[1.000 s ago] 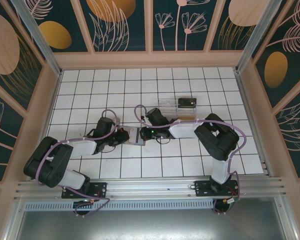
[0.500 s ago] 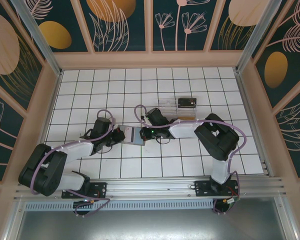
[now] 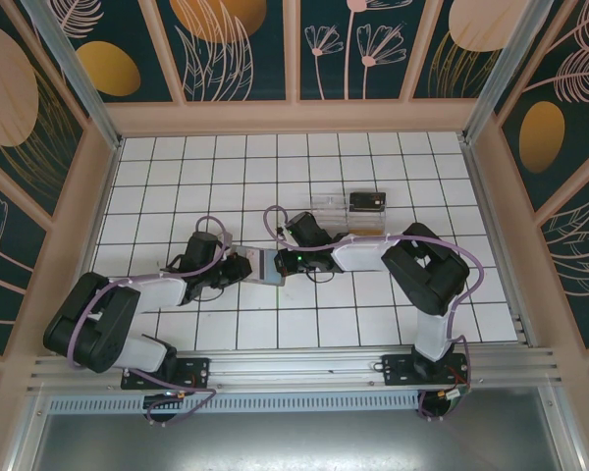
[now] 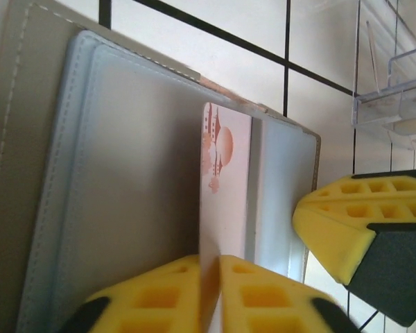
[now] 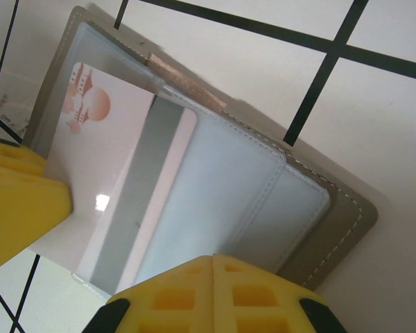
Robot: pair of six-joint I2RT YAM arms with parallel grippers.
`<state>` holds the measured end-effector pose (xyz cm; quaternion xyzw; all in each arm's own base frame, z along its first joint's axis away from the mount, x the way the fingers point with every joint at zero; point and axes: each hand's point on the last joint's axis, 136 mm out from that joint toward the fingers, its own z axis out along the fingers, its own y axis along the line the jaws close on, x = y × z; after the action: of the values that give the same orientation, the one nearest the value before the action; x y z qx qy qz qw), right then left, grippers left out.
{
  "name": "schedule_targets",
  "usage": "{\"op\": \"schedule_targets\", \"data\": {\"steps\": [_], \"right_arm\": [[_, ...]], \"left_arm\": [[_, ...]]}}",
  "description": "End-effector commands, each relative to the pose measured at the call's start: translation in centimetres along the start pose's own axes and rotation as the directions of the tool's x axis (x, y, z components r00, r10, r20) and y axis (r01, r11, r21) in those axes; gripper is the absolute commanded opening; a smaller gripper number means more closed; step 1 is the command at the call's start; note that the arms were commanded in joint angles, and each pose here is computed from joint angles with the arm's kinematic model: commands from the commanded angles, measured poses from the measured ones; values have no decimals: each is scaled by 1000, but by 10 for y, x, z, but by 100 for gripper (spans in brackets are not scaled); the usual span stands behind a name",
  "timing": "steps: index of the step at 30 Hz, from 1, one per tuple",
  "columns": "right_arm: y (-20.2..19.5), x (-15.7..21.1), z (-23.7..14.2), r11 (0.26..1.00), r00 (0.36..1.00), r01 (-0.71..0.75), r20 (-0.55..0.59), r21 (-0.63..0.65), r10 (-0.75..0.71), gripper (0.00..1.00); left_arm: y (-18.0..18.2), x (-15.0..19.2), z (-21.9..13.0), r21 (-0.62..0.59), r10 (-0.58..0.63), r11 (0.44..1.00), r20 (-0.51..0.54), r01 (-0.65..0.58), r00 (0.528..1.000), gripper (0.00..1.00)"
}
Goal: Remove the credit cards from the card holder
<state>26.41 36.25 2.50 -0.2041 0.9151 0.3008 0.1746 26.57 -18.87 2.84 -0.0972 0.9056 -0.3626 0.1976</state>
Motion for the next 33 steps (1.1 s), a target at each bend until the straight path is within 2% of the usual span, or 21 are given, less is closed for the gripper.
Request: {"op": "schedule_targets", "data": {"steps": [1,8,14,28,33], "right_arm": [[-16,18,0,998,998,-14,-56,54,17,1],[-18,20,-1,998,998,-14,-57,53,17,2],[-19,21,-2,999,998,-13,-53,48,16,2],[-21,22,-5,999,999,-17,-35,30,18,2],[-21,10,-16,999,1000,-17,7,34,17,4]], "left_arm": [[7,-2,-1,-30,4,1000,17,-3,1000,9],[29,-10,-15,-190,21,982,56,-10,998,7],[36,-14,-23,-258,26,966,71,-6,997,10],[18,-28,-46,-253,36,967,131,-1,991,13],[-8,-40,-63,-183,58,983,188,-23,980,13]]}}
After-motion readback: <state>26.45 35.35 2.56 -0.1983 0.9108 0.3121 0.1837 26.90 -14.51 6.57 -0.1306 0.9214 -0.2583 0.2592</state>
